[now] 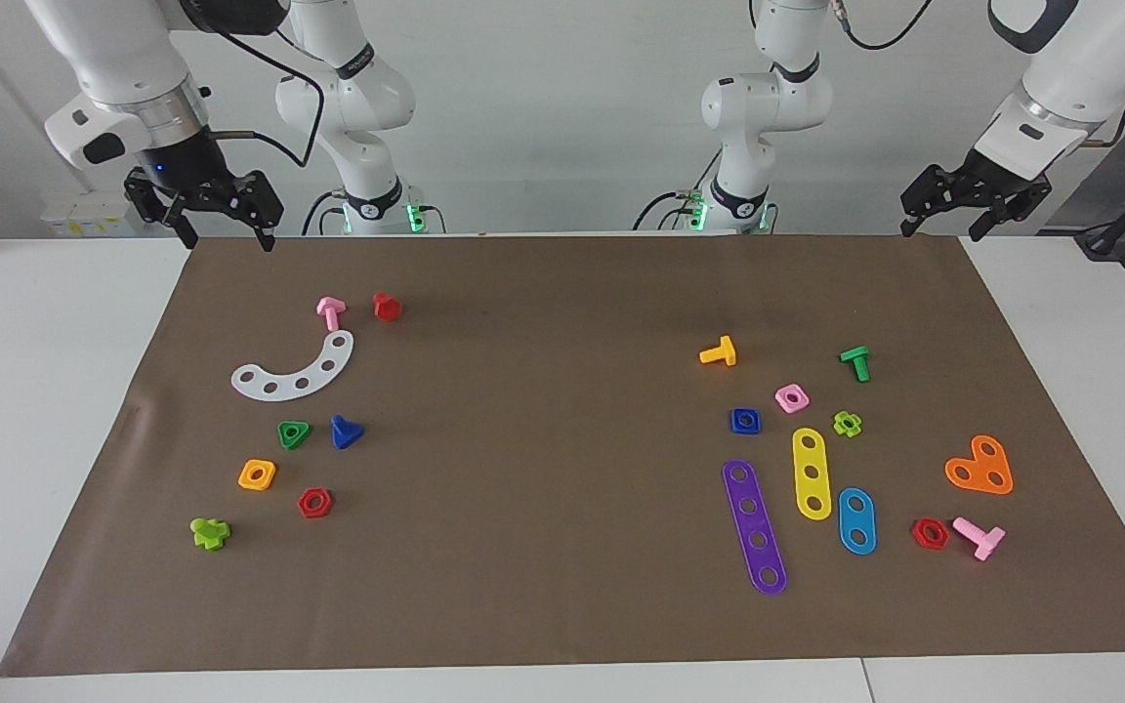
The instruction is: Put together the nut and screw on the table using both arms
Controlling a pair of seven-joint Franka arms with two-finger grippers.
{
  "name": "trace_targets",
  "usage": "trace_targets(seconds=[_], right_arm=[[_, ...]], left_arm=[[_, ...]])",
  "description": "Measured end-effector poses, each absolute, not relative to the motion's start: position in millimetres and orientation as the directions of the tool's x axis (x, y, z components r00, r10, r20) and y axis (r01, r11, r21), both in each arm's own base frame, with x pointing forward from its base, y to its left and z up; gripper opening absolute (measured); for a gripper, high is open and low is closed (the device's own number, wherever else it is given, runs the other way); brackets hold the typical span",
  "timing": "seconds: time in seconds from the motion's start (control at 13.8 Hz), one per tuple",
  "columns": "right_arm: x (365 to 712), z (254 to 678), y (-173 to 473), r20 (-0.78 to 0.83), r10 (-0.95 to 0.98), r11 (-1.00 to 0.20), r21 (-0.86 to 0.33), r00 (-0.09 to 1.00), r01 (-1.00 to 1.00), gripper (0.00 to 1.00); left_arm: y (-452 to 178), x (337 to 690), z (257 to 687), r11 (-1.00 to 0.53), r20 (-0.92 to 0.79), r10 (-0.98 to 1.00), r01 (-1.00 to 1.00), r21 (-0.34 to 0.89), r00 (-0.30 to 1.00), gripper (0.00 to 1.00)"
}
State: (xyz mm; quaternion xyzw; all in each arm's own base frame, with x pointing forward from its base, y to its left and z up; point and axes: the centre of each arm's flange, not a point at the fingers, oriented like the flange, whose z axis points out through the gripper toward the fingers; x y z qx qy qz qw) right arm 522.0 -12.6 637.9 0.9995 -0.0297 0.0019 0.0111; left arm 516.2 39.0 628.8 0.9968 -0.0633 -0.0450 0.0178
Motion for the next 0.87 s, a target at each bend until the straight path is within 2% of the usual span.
trace_targets(seconds=[0.87], right_arm=[[523.5,632.2,-12.4,0.005,-0.035,-0.999,0.022,0.999,-0.035,1.0]], left_arm=[[39.0,516.2,628.8,-0.991,-0.087,-0.128,-0.125,0.041,0.988,1.0]])
